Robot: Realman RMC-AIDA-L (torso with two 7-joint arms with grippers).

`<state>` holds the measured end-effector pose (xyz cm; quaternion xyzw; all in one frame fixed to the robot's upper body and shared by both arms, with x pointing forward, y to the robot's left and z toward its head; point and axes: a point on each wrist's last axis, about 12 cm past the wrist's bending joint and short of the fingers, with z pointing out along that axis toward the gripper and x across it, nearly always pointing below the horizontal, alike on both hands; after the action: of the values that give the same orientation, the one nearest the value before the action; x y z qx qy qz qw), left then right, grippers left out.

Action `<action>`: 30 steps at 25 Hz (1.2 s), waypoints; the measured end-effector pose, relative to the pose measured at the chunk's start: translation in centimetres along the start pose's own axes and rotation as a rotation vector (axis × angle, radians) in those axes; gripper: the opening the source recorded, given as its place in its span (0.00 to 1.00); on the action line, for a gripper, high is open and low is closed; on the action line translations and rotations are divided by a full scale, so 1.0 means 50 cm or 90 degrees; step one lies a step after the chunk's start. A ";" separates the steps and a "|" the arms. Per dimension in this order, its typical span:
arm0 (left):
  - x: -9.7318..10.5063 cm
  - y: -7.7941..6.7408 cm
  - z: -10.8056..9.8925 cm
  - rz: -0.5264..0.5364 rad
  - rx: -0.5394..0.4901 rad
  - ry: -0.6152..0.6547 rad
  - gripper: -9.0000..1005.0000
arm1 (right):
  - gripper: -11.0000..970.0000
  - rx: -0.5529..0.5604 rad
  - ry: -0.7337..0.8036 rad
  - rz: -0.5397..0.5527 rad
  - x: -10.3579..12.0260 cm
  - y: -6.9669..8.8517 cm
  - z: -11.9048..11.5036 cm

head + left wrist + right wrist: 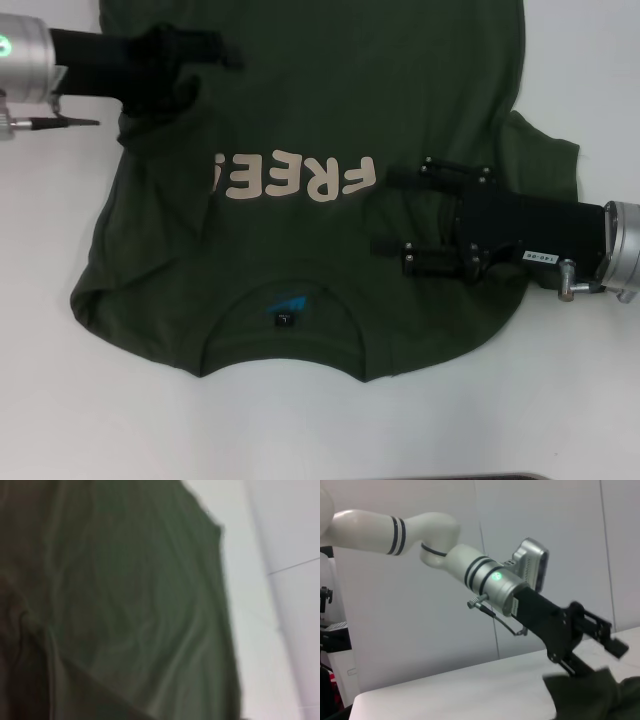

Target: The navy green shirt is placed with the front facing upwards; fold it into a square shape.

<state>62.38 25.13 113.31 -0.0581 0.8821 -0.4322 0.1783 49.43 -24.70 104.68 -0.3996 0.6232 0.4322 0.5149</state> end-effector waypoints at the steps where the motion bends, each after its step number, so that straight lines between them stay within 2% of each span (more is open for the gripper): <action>1: -0.001 -0.001 0.007 0.000 -0.020 0.007 0.74 | 0.85 0.001 0.000 0.000 0.000 0.000 0.000; 6: -0.011 -0.019 0.019 0.023 -0.056 0.012 0.73 | 0.85 0.003 -0.002 0.000 0.000 -0.001 -0.001; 12: -0.019 -0.034 0.018 0.042 -0.051 0.011 0.73 | 0.85 0.006 -0.002 0.000 0.000 -0.002 -0.001; 14: -0.019 -0.026 0.009 0.037 -0.052 0.006 0.73 | 0.85 0.010 0.001 0.000 0.001 -0.003 -0.001; 21: -0.022 0.031 -0.028 -0.013 -0.093 -0.039 0.73 | 0.85 0.017 0.006 0.000 0.003 -0.006 -0.001; 25: -0.017 0.050 -0.021 -0.028 -0.117 -0.046 0.73 | 0.85 0.018 0.008 -0.001 0.002 -0.007 0.000; 30: -0.011 0.059 -0.004 -0.035 -0.132 -0.040 0.73 | 0.85 0.017 0.009 0.000 0.003 -0.007 -0.001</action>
<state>62.98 27.24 111.28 -0.1140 0.9141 -0.3414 0.1866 49.71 -24.83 104.47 -0.3958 0.6328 0.4206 0.5158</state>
